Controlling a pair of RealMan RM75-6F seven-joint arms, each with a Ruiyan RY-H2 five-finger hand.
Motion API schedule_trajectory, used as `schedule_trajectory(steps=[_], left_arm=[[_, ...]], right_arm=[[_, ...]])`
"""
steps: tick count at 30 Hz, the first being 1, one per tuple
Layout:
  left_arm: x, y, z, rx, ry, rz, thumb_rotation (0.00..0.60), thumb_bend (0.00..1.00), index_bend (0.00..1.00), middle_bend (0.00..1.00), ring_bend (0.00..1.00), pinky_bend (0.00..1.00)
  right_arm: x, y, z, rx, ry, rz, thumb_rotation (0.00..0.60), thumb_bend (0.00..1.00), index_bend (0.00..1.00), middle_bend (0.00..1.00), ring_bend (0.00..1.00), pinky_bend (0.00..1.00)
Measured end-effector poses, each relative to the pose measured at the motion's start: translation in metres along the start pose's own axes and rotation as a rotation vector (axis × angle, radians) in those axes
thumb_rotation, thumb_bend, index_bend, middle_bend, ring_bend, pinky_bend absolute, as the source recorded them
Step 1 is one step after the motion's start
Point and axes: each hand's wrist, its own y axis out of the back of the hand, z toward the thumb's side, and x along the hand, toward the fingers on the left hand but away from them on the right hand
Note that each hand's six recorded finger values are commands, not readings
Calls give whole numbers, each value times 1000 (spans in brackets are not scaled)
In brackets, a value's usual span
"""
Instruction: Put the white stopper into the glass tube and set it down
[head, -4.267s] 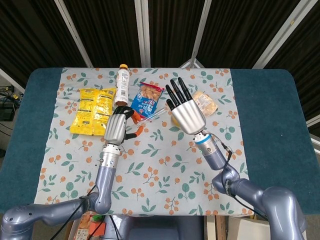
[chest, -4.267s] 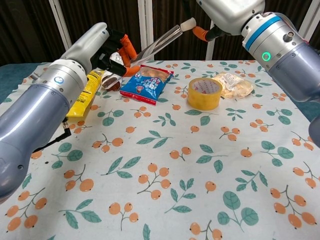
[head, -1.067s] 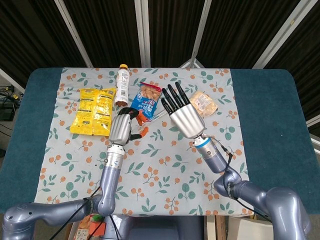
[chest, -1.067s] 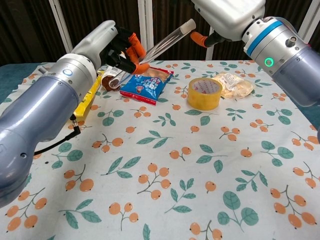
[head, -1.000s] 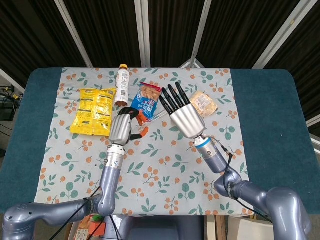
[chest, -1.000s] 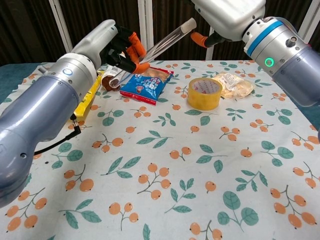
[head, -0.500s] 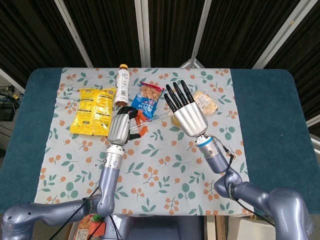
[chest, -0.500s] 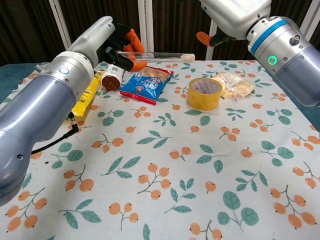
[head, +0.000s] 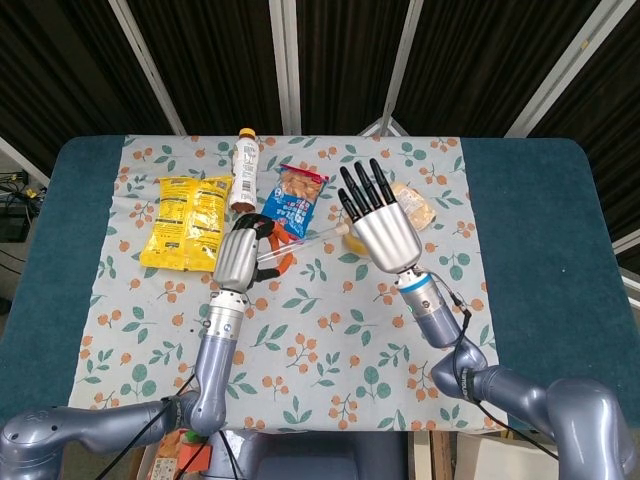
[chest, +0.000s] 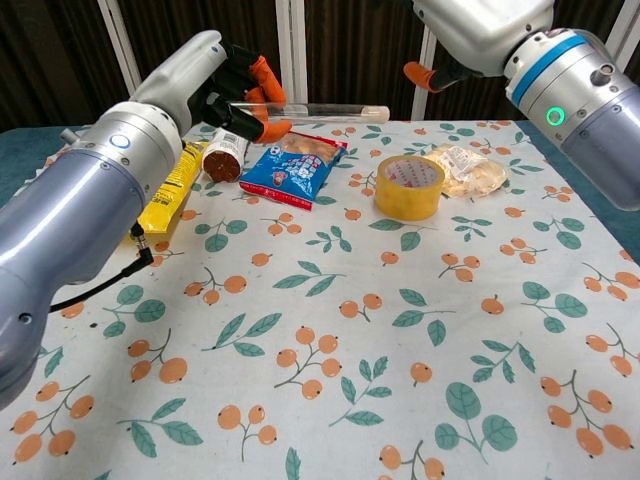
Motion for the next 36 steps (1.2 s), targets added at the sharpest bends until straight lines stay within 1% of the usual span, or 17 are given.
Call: schedule_trajectory(steps=[18, 30, 36], left_arm=[[-13, -3, -2, 19, -23, -22, 600, 581, 701, 721, 269, 182], [-31, -20, -5, 43, -50, -74, 600, 580, 700, 721, 269, 182], [-40, -30, -12, 43, -41, -96, 600, 580, 700, 721, 269, 182]], right_arm=[[8, 1, -19, 25, -34, 18, 600, 392, 289, 114, 14, 0], [13, 7, -35, 29, -63, 16, 600, 392, 290, 115, 15, 0], [16, 10, -38, 37, -57, 16, 600, 392, 289, 114, 14, 0]])
